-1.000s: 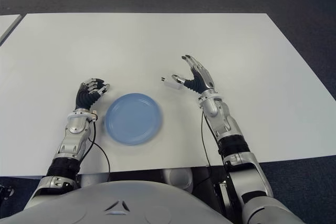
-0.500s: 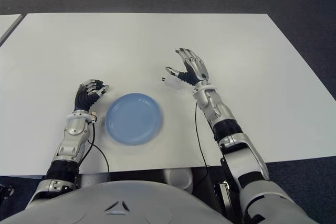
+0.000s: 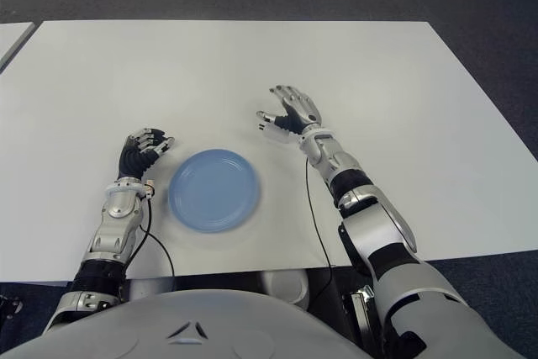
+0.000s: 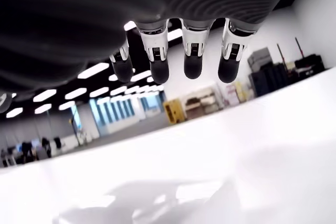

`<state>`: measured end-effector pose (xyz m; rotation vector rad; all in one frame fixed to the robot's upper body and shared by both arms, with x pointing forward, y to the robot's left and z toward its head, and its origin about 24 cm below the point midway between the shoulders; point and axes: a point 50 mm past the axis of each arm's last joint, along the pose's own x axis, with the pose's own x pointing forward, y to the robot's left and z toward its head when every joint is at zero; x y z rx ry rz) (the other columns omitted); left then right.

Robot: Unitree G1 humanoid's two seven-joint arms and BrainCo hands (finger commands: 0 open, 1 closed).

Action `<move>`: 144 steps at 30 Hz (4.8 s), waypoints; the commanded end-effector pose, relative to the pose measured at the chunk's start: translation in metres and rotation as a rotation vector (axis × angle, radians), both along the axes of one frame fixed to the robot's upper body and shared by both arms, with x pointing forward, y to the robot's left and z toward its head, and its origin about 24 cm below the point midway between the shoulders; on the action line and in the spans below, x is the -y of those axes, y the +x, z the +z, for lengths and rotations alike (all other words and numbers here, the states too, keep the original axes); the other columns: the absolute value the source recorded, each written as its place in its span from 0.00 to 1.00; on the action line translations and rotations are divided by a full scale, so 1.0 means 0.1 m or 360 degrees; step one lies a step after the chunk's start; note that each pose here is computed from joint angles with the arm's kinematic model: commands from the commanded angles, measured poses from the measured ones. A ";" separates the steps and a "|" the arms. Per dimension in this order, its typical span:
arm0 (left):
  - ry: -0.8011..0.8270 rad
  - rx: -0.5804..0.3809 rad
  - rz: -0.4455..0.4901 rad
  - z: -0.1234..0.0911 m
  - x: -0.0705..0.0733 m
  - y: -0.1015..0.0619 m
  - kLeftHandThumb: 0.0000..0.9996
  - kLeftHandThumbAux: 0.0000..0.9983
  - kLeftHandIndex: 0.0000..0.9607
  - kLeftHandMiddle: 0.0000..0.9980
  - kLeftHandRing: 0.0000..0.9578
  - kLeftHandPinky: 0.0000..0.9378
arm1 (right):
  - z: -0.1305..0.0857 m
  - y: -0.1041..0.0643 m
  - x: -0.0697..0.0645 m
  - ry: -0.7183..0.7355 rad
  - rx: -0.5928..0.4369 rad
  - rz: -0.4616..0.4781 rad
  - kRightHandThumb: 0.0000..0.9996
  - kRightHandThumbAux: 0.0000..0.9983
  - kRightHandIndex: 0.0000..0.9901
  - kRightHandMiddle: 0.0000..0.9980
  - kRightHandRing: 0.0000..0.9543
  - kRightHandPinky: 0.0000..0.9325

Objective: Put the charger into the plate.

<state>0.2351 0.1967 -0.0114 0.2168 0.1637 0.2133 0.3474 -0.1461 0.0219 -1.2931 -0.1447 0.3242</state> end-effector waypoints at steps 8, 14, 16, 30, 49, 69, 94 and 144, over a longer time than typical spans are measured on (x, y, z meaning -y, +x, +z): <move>0.0008 -0.0057 0.0029 -0.06 -0.02 -0.07 0.71 0.73 0.44 0.49 0.51 0.51 | -0.17 -0.05 -0.01 -0.0168 -0.0262 0.0080 0.50 0.14 0.00 0.00 0.00 0.00; -0.0001 -0.0053 0.0027 -0.05 -0.02 -0.07 0.71 0.73 0.44 0.49 0.51 0.51 | -0.23 -0.08 0.00 -0.0248 -0.0354 0.0104 0.53 0.15 0.00 0.00 0.00 0.00; -0.0004 -0.0053 0.0026 -0.05 -0.02 -0.07 0.71 0.73 0.44 0.49 0.51 0.51 | -0.29 -0.11 0.02 -0.0286 -0.0399 0.0112 0.53 0.14 0.00 0.00 0.00 0.00; -0.0013 -0.0038 0.0014 -0.03 -0.02 -0.07 0.70 0.73 0.44 0.49 0.51 0.51 | -0.41 -0.23 0.16 -0.0443 -0.0555 0.0137 0.53 0.12 0.00 0.00 0.00 0.00; -0.0033 -0.0038 0.0022 -0.03 -0.04 -0.05 0.70 0.72 0.44 0.49 0.51 0.50 | -0.36 -0.49 0.37 -0.0556 -0.0608 -0.0173 0.62 0.12 0.00 0.00 0.00 0.00; -0.0038 -0.0031 0.0020 -0.02 -0.07 -0.06 0.70 0.72 0.44 0.50 0.52 0.51 | -0.40 -0.61 0.52 -0.0134 -0.0145 -0.0523 0.67 0.21 0.00 0.00 0.00 0.00; -0.0028 -0.0038 0.0021 -0.01 -0.09 -0.05 0.70 0.72 0.44 0.51 0.52 0.52 | -0.02 -0.64 0.39 0.0212 0.0333 -0.0492 0.57 0.12 0.00 0.00 0.00 0.00; -0.0047 -0.0045 0.0019 -0.01 -0.09 -0.05 0.70 0.72 0.44 0.50 0.51 0.51 | 0.07 -1.05 0.57 -0.0021 -0.0124 -0.0829 0.64 0.17 0.00 0.00 0.00 0.00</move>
